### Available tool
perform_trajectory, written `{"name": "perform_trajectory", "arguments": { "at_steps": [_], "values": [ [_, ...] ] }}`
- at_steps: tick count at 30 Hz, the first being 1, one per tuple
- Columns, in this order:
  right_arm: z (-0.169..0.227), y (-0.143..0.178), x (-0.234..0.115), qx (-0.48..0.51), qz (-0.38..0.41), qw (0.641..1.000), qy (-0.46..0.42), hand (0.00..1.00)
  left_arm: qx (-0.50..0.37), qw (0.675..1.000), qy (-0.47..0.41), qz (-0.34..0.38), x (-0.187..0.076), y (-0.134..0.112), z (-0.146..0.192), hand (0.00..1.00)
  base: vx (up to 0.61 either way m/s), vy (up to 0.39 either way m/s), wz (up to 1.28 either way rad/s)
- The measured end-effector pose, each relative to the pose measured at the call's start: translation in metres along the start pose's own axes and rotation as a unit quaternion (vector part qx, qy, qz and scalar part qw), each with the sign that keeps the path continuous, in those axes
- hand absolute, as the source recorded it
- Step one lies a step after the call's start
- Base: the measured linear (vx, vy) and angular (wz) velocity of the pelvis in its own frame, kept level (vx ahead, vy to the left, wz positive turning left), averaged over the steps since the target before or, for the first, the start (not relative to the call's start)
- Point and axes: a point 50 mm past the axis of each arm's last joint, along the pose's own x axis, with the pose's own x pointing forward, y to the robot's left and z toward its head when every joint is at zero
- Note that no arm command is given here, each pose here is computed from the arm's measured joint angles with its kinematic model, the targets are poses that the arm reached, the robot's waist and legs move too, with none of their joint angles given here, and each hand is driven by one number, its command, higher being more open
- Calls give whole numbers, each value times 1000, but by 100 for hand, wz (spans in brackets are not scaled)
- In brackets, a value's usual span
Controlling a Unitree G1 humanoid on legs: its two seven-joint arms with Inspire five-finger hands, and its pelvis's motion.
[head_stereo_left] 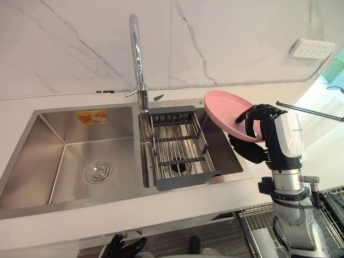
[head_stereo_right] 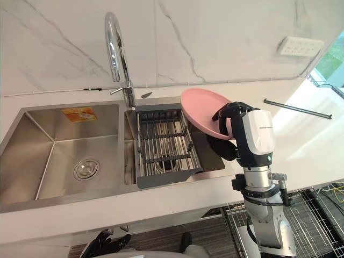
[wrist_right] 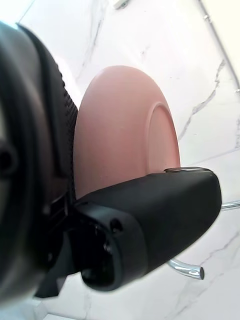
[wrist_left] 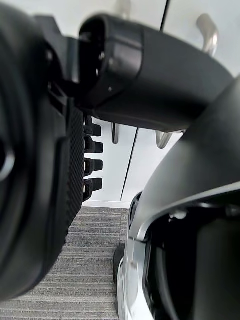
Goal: Walk over to the sink, pick up the cup, carry it to the dishwasher, place the cup inside the dishwasher, then close the dishwasher door
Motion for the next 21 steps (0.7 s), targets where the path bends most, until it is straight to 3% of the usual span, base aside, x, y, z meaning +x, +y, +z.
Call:
{"name": "perform_trajectory", "arguments": {
  "at_steps": [3,11,17,21],
  "values": [
    [1,-1,11,-1,-13,1000,-18,0,-27,1000,-1,2,-1,-8,-3,100,-57,41,-89],
    [-6,20,0,7,-9,999,44,0,-40,999,2,10,-1,-8,-3,100,-214,47,-64],
    [-7,22,-2,-15,-33,998,42,0,-27,999,-5,17,7,-5,8,100,-194,-38,-64],
    [-25,28,-9,-45,-22,995,92,0,-12,999,3,40,7,2,9,100,-21,-47,-31]
  ]
}}
